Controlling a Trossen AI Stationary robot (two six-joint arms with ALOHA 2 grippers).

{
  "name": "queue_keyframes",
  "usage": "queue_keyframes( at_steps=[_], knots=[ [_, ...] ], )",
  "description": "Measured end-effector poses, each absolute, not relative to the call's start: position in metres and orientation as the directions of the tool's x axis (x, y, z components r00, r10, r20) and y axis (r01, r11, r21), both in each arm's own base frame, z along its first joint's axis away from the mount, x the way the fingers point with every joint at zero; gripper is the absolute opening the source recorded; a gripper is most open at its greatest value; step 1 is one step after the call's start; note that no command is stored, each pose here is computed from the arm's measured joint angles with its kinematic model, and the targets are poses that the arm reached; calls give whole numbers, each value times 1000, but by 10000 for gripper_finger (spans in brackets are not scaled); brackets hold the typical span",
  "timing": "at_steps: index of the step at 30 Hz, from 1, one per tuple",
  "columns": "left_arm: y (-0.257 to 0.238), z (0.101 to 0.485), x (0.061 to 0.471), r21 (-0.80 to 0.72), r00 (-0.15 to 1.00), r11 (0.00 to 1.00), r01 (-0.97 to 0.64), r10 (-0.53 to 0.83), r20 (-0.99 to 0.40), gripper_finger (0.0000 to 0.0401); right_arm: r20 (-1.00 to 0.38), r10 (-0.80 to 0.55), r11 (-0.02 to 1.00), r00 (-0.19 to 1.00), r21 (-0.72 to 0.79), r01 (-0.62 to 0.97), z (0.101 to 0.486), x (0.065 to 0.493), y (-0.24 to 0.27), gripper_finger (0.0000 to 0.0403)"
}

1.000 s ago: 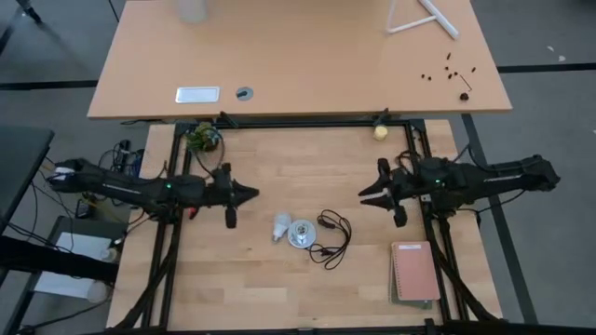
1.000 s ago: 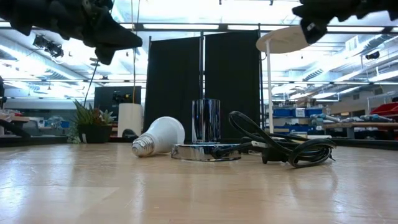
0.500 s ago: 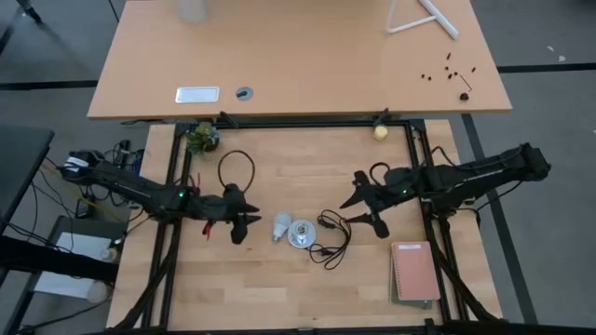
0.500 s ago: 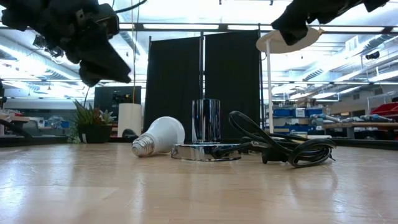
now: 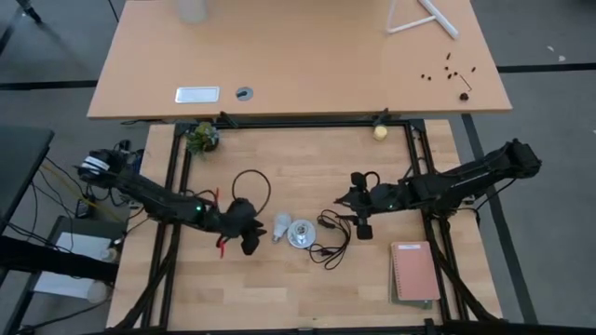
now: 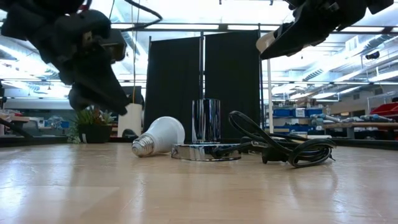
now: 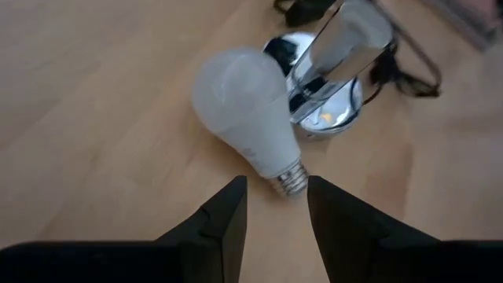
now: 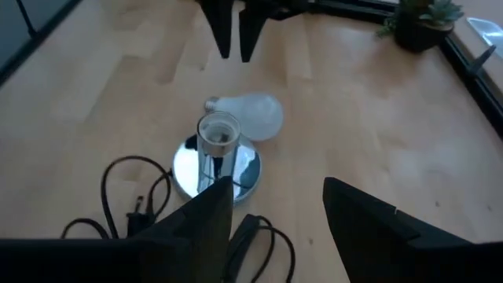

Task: Screw lightbulb
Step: Insert the white lightbulb into the silver lamp

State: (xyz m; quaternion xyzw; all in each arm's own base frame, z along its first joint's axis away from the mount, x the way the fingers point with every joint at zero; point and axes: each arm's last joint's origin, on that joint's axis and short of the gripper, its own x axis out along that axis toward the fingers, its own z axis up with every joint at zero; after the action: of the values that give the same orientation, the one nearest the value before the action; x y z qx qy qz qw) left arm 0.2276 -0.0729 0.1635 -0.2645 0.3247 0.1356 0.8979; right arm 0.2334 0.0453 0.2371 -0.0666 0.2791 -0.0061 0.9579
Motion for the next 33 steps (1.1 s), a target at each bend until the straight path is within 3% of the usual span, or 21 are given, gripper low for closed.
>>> queue_keyframes(
  at_steps=[17,27,33],
  knots=[
    [-93,153,282,-208,585,857,-471,127,-801,141,-527,-45,991,849,-131,-29,235,237,48,206],
    [-93,149,299,-216,577,836,-504,140,-805,142,-526,-41,989,849,-141,-39,235,236,48,206],
    [-94,150,300,-267,575,826,-496,82,-814,142,-522,-41,989,852,-142,-40,236,237,48,206]
  ],
)
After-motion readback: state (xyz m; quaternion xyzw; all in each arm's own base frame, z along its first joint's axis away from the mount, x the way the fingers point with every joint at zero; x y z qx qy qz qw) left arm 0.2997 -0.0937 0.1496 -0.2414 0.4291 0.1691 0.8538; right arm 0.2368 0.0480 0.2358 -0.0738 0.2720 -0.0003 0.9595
